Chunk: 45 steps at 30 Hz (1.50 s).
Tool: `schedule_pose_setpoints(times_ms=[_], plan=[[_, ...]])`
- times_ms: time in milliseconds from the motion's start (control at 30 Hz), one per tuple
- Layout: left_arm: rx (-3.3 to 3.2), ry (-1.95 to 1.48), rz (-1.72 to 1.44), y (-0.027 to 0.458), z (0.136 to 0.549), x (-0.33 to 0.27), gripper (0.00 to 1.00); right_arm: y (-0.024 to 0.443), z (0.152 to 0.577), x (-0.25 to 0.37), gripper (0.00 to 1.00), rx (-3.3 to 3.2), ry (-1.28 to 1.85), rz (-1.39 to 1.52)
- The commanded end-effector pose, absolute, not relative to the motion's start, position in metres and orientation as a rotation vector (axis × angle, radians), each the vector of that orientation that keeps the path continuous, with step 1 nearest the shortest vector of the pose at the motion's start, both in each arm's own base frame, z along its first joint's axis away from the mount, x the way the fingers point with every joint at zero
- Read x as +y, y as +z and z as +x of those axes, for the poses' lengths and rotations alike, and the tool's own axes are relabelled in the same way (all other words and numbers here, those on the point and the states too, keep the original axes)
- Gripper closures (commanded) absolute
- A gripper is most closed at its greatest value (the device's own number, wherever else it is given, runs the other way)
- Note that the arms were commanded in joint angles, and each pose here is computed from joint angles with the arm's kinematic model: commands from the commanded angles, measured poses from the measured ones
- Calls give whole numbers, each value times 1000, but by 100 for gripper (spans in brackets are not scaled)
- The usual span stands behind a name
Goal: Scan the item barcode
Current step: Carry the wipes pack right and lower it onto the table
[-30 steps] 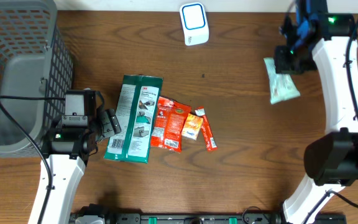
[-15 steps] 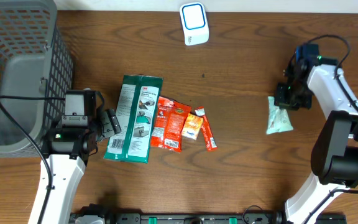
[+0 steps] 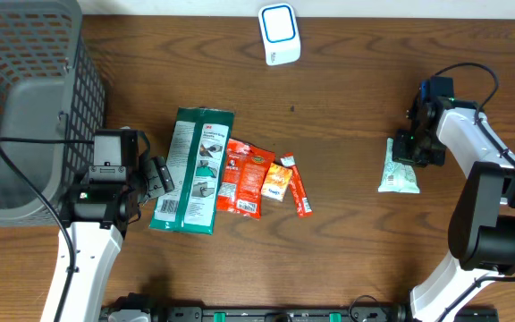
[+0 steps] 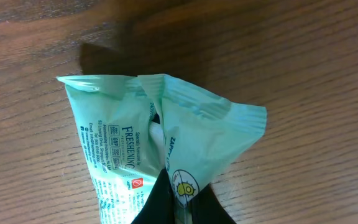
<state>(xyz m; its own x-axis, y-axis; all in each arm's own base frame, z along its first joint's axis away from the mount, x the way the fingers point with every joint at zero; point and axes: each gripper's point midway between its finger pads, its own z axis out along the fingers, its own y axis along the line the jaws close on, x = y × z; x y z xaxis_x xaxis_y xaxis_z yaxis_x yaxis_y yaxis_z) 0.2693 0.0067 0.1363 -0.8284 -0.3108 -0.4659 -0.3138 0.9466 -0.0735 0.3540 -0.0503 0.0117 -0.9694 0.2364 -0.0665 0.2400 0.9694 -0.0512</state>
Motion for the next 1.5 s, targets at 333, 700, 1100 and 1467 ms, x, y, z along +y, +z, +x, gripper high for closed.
schedule_pose_setpoints(times_ms=[333, 700, 1100, 1467], plan=[[2602, 0, -446, 141, 273, 7, 15, -7, 334, -67, 34, 3106, -253, 446], [2602, -1, -446, 141, 273, 6, 15, -5, 336, -74, 8, 3090, -305, 443], [2602, -1, -445, 141, 273, 6, 15, 50, 360, -24, 15, 3095, 128, 364], [2599, -1, -445, 141, 273, 7, 15, 36, 349, 17, 31, 3137, 274, 256]])
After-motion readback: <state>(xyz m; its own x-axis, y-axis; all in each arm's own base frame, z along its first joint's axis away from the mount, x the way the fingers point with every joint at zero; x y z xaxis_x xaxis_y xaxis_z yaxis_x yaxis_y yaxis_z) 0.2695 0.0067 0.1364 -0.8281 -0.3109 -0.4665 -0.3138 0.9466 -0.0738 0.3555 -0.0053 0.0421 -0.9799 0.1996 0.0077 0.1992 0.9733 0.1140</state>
